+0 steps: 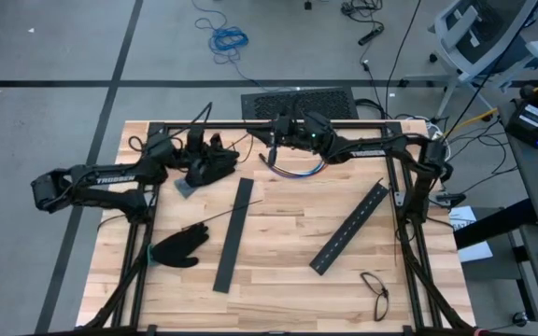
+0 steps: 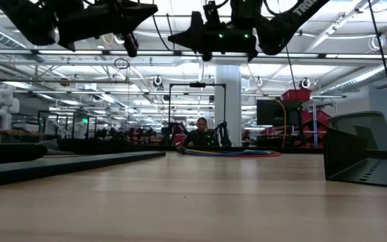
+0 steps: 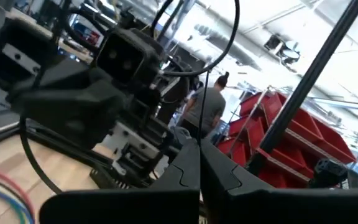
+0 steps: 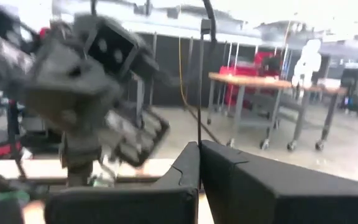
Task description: Ziptie cables
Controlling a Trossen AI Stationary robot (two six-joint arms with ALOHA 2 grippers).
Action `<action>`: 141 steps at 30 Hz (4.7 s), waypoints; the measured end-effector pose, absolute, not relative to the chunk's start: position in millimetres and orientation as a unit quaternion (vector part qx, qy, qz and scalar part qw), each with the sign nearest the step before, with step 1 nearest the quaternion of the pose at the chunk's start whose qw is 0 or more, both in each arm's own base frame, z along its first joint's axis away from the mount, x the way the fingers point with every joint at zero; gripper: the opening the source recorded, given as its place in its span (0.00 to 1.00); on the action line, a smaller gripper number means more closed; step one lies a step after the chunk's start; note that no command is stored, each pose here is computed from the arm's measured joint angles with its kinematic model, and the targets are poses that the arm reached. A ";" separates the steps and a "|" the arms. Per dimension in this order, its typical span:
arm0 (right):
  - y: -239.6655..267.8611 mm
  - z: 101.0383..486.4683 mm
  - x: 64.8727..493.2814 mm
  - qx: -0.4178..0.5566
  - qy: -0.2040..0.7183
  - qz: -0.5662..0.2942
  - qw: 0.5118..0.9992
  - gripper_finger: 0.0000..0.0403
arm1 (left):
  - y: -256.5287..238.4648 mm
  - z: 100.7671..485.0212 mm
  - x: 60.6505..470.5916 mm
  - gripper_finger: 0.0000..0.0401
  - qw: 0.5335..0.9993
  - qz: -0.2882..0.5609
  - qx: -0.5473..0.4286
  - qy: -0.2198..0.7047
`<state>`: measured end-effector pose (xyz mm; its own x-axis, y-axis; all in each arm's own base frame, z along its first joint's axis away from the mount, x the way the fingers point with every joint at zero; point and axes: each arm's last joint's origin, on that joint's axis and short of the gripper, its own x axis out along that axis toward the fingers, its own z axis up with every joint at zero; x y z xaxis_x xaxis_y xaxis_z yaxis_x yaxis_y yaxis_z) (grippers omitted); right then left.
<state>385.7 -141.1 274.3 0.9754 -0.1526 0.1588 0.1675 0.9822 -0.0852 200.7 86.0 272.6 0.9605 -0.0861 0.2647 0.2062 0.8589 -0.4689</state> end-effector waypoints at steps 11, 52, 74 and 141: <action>-140.3 270.6 398.8 -0.038 -0.078 -0.024 0.996 0.00 | 95.7 277.5 225.7 0.00 0.951 -0.195 -0.204 -0.128; -159.4 287.0 385.1 -0.128 -0.132 0.005 0.983 0.00 | 112.3 283.2 215.7 0.00 0.906 -0.191 -0.352 -0.141; -138.3 282.7 395.3 -0.113 -0.112 -0.003 0.987 0.00 | 104.4 273.9 224.5 0.00 0.930 -0.221 -0.274 -0.107; -137.7 412.0 390.0 -0.156 -0.079 -0.031 0.984 0.00 | 92.6 415.2 190.0 0.00 0.982 -0.104 0.012 -0.159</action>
<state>390.0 -137.7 412.0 0.9856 -0.0361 0.1651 0.0855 0.9492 -0.3030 190.0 92.6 415.2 0.9277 -0.2074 0.3105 0.1995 0.9782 0.0574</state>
